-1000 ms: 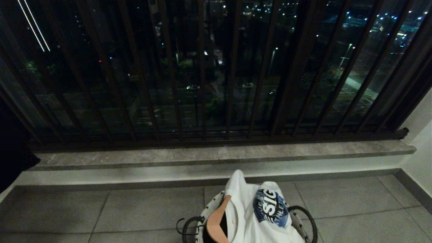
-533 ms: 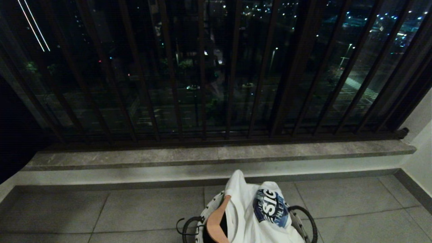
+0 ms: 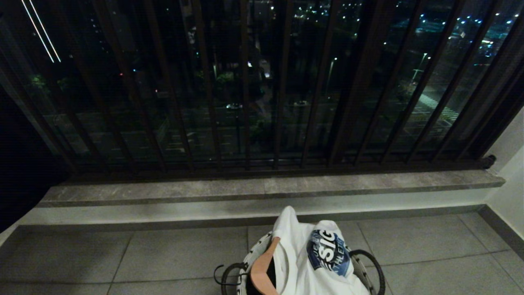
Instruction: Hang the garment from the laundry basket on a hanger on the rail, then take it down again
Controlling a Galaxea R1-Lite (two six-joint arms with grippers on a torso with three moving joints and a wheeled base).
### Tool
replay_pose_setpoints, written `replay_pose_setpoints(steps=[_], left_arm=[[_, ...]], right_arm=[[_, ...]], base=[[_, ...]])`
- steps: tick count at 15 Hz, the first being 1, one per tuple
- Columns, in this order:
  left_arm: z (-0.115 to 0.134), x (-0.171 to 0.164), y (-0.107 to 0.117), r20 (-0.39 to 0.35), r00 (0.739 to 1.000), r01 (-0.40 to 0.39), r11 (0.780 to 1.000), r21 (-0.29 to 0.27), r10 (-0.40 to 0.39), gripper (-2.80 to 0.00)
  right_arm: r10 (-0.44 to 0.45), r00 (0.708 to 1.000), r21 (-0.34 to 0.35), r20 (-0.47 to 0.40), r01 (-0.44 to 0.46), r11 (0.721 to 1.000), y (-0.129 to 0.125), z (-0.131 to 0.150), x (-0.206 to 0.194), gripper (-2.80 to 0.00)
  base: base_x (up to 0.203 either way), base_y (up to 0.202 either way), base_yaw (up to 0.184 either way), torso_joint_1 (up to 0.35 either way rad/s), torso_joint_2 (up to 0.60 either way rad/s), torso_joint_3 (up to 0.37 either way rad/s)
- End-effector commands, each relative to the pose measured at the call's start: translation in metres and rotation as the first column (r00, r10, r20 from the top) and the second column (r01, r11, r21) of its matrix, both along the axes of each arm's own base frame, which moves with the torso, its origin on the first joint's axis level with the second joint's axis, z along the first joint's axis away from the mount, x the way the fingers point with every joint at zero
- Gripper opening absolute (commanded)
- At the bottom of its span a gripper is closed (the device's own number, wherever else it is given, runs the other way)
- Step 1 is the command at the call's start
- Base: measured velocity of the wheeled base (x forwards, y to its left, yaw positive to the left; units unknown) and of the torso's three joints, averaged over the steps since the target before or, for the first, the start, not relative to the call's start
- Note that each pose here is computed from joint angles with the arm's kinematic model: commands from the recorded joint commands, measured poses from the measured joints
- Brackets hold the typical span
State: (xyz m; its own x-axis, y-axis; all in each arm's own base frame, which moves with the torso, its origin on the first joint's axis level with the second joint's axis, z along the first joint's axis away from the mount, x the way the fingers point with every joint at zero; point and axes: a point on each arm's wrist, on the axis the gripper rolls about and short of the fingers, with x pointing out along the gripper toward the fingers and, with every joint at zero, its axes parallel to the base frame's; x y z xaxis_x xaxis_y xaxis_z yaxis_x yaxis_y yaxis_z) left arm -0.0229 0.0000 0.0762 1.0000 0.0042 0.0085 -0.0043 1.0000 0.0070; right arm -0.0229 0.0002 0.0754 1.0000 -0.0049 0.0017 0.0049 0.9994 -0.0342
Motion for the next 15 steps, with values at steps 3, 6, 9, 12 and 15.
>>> replay_pose_setpoints(steps=[3,6,9,12,15], left_arm=[[-0.0004,0.0001,0.0,-0.001,1.0,0.0,1.0,0.001,0.0,-2.8],[-0.0004,0.0001,0.0,-0.001,1.0,0.0,1.0,0.001,0.0,-2.8],[-0.0006,0.0001,0.0,-0.002,1.0,0.0,1.0,0.0,0.0,-2.8],[-0.0008,0.0002,0.0,-0.002,1.0,0.0,1.0,-0.001,0.0,-2.8],[-0.0006,0.0001,0.0,-0.001,1.0,0.0,1.0,0.001,0.0,-2.8]], right_arm=[[0.0,1.0,0.008,0.0,0.0,1.0,0.0,0.0,0.0,-2.8],[0.0,1.0,0.008,0.0,0.0,1.0,0.0,0.0,0.0,-2.8],[0.0,1.0,0.008,0.0,0.0,1.0,0.0,0.0,0.0,-2.8],[0.0,1.0,0.008,0.0,0.0,1.0,0.0,0.0,0.0,-2.8],[0.0,1.0,0.01,0.0,0.0,1.0,0.0,0.0,0.0,-2.8]], base=[[0.0,0.0,0.0,0.0,0.0,0.0],[0.0,0.0,0.0,0.0,0.0,0.0],[0.0,0.0,0.0,0.0,0.0,0.0],[0.0,0.0,0.0,0.0,0.0,0.0],[0.0,0.0,0.0,0.0,0.0,0.0]])
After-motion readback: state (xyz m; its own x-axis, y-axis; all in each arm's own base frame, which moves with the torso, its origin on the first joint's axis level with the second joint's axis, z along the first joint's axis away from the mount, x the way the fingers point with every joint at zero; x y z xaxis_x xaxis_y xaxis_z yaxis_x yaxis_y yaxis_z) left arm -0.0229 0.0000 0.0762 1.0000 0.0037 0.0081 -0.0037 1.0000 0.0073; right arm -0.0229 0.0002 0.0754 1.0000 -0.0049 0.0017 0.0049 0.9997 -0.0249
